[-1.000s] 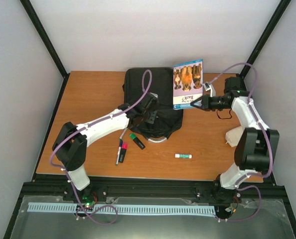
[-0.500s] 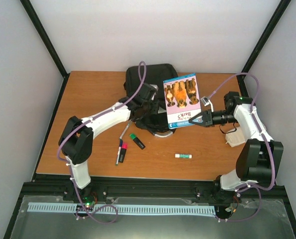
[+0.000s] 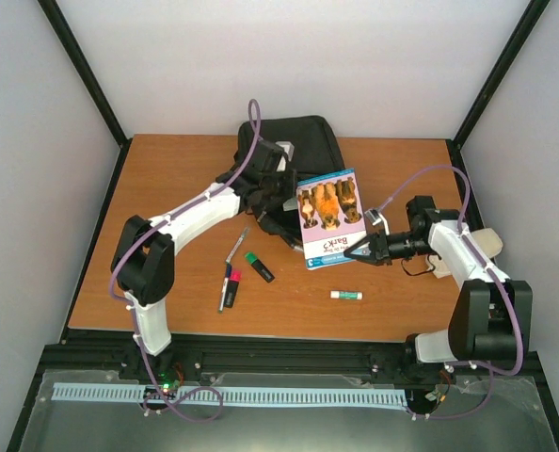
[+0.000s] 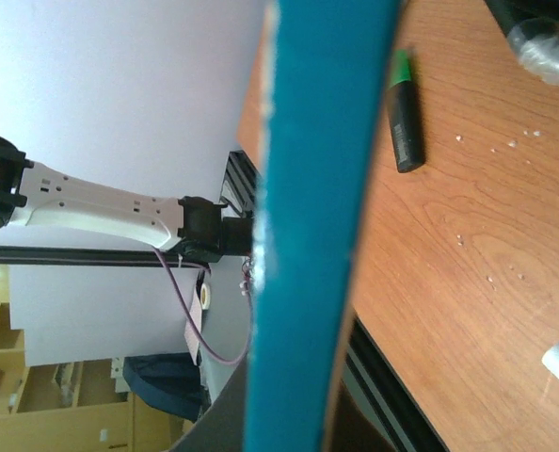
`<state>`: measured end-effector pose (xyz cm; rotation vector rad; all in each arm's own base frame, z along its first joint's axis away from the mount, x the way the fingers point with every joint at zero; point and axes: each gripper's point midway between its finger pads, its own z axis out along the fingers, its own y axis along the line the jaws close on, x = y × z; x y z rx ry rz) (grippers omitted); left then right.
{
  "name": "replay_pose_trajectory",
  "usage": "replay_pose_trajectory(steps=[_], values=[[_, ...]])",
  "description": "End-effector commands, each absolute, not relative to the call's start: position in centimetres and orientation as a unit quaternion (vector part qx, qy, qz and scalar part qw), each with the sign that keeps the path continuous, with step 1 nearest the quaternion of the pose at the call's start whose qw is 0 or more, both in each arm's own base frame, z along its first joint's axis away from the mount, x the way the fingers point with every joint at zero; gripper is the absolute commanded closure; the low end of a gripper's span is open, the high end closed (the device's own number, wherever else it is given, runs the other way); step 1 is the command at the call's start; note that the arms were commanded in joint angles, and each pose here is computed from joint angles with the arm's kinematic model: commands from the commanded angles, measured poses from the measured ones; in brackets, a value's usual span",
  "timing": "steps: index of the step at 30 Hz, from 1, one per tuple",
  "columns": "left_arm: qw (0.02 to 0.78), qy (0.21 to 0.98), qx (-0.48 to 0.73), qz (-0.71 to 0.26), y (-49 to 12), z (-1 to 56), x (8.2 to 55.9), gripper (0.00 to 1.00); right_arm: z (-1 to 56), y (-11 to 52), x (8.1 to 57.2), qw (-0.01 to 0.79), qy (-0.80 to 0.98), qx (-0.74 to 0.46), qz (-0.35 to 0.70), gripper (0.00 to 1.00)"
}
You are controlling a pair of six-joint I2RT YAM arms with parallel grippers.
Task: Pack the student bag
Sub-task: Place the book in the student bag.
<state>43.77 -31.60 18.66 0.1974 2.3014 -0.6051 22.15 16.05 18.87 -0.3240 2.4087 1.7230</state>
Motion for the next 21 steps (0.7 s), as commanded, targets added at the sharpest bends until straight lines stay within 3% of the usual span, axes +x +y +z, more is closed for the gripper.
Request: replay_pose_trajectory(steps=[1,11,21], values=[[0.465,0.832,0.092,-0.289,-33.0,28.3,46.0,0.99,19.9,17.3,21.7,0.092,0.792,-0.133,0.589,0.97],[0.485,0.814,0.088,-0.307,-33.0,31.7,45.9,0.99,18.3,18.8,19.6,0.062,0.803,-0.15,0.573,0.97],[0.489,0.798,0.103,-0.338,-33.0,33.8,44.1,0.99,17.4,19.5,21.5,0.01,0.785,-0.116,0.608,0.97]])
